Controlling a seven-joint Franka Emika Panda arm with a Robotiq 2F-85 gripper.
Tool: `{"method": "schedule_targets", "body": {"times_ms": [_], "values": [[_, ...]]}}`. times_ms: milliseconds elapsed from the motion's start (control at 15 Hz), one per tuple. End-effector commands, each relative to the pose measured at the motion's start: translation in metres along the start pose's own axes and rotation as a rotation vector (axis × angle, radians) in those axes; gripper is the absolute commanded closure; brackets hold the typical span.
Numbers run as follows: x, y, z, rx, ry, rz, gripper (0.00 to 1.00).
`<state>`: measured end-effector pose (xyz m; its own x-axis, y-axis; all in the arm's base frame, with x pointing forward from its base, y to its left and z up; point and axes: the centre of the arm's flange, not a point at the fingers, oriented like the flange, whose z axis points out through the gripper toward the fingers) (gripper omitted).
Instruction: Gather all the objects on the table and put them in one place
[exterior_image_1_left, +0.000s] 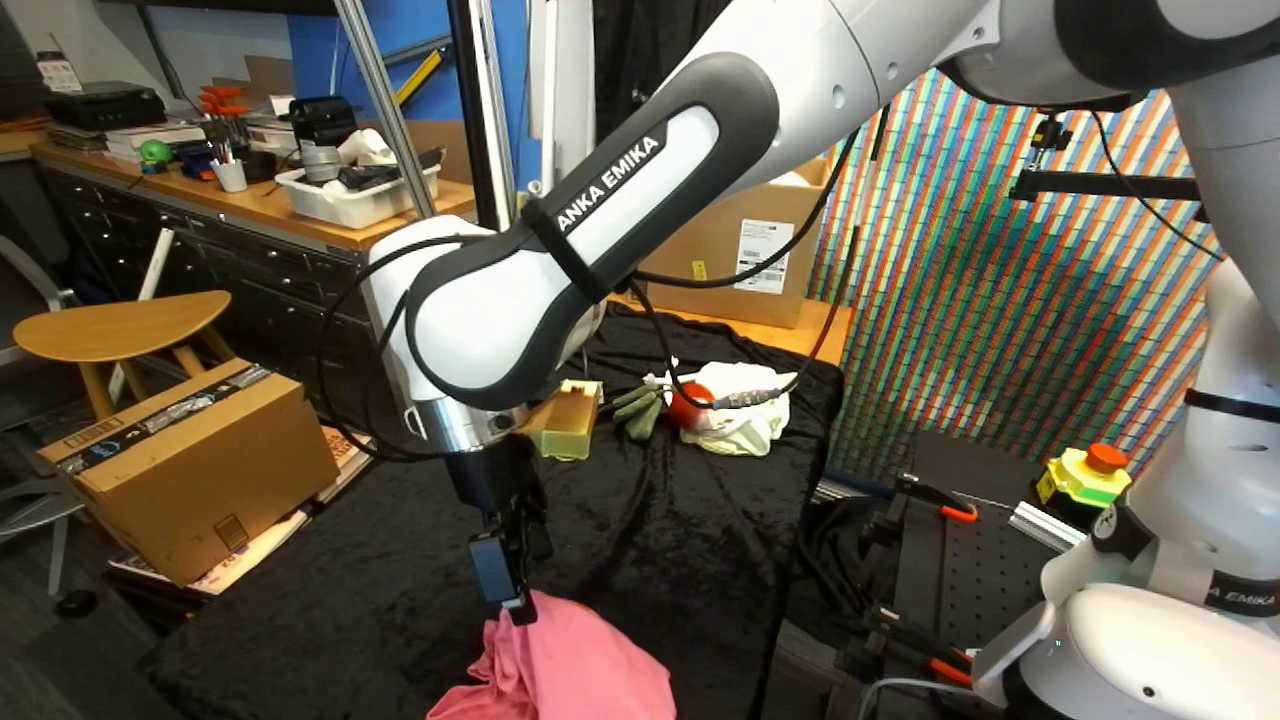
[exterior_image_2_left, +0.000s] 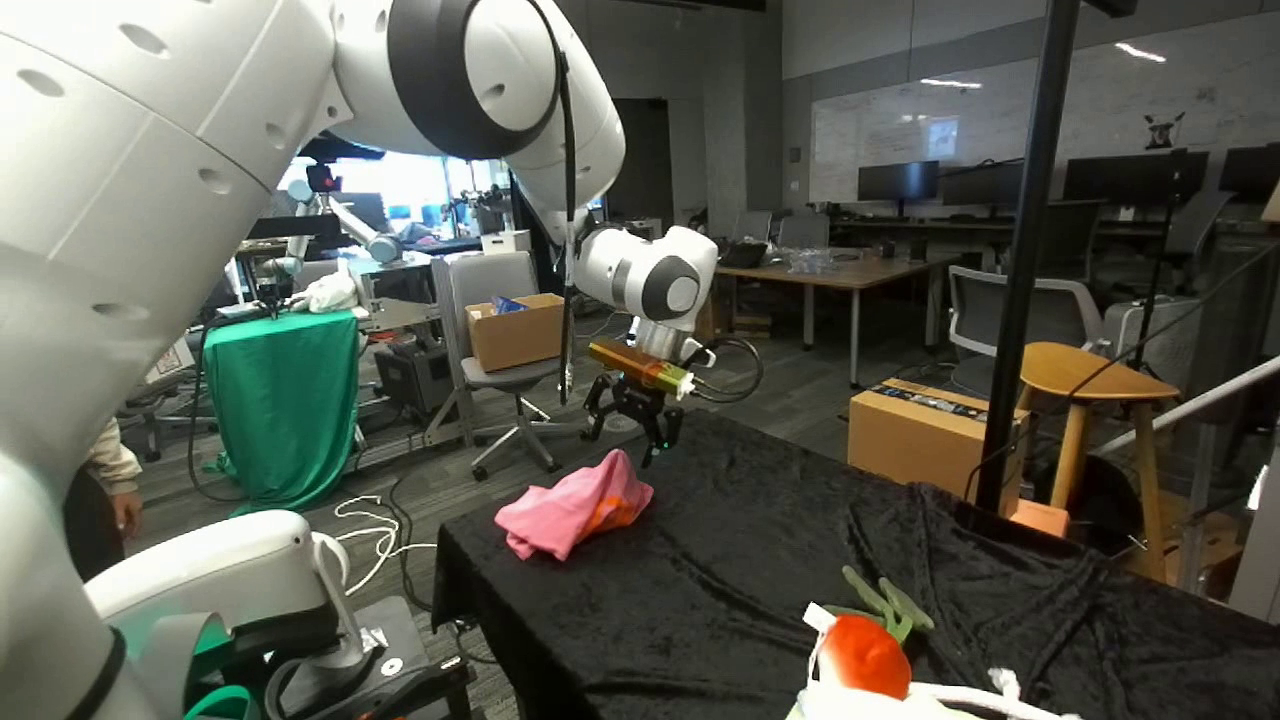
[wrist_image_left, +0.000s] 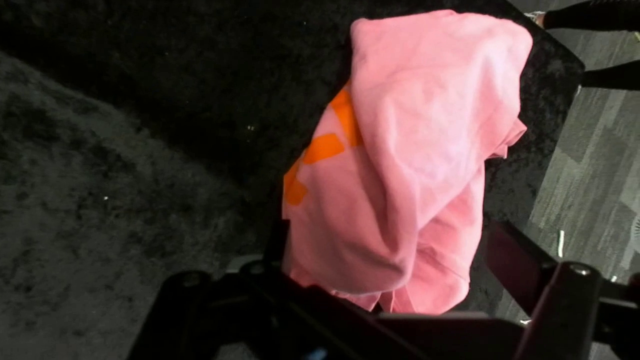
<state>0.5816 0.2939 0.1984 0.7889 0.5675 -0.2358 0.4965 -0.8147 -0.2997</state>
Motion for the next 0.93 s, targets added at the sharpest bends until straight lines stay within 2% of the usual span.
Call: {"method": "schedule_targets", "body": {"times_ms": [0,333,867], "values": [[0.025,0.001,0.011,-0.011,0.013,0.001,0.0],[0.033,0.002,0.029,-0.016,-0.011,-0.015,0.0],[0.037,0.004,0.037,-0.037,-0.04,-0.018,0.0]]}}
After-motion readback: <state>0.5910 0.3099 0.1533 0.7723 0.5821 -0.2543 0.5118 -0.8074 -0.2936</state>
